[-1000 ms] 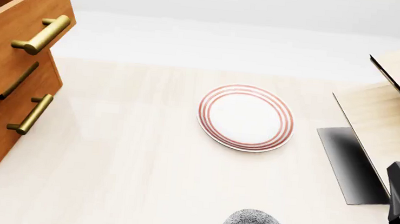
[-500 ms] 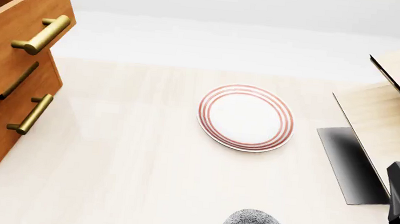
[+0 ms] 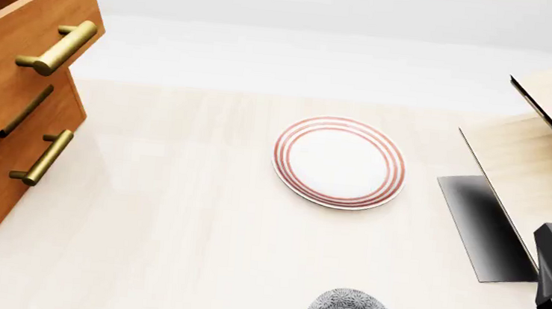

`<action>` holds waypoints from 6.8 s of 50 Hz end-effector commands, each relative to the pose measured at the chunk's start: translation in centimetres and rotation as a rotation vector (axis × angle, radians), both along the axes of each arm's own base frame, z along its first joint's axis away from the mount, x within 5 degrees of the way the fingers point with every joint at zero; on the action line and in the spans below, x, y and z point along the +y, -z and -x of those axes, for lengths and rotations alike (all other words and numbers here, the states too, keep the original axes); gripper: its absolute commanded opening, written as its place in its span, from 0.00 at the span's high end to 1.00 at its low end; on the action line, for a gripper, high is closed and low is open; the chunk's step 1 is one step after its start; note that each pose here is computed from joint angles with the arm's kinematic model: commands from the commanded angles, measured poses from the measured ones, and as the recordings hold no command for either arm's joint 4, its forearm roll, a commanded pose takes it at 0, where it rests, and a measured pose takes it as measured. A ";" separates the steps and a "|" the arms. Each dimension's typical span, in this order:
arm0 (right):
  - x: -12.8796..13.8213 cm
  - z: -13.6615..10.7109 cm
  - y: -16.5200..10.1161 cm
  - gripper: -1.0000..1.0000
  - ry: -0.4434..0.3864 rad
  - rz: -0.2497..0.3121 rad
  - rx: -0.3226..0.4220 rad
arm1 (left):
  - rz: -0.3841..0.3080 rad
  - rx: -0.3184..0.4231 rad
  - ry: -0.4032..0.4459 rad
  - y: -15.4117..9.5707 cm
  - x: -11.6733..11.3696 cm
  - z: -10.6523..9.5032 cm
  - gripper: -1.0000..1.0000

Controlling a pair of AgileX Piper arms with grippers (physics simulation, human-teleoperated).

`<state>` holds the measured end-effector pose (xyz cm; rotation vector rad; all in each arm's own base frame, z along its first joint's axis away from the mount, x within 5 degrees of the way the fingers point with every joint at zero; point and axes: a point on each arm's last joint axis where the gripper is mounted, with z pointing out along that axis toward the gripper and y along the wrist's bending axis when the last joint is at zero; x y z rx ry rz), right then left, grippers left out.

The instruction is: Open the top drawer of the cabinet and put the bowl in it.

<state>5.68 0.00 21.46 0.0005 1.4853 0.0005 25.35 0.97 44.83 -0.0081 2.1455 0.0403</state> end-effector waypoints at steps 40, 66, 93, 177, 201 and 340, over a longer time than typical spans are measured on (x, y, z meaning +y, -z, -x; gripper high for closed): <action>0.0 0.0 0.0 0.00 0.000 0.000 0.000 | 0.036 0.037 -0.023 3.5 0.0 -1.0 0.00; 0.0 0.0 0.0 0.00 0.000 0.000 0.000 | 0.030 0.069 -0.021 6.0 0.1 -2.2 0.00; 0.0 0.0 0.0 0.00 0.000 0.000 0.000 | 0.027 0.086 0.009 7.1 -0.6 -3.1 0.00; 0.0 0.0 0.0 0.00 0.000 0.000 0.000 | 0.008 0.102 0.169 7.6 -5.1 -3.7 0.00; 0.0 0.0 0.0 0.00 0.000 0.000 0.000 | 0.001 0.108 0.216 7.9 -6.4 -3.8 0.00; 0.0 0.0 0.0 0.00 0.000 0.001 0.000 | -0.057 0.044 0.384 4.4 -9.2 -0.2 0.00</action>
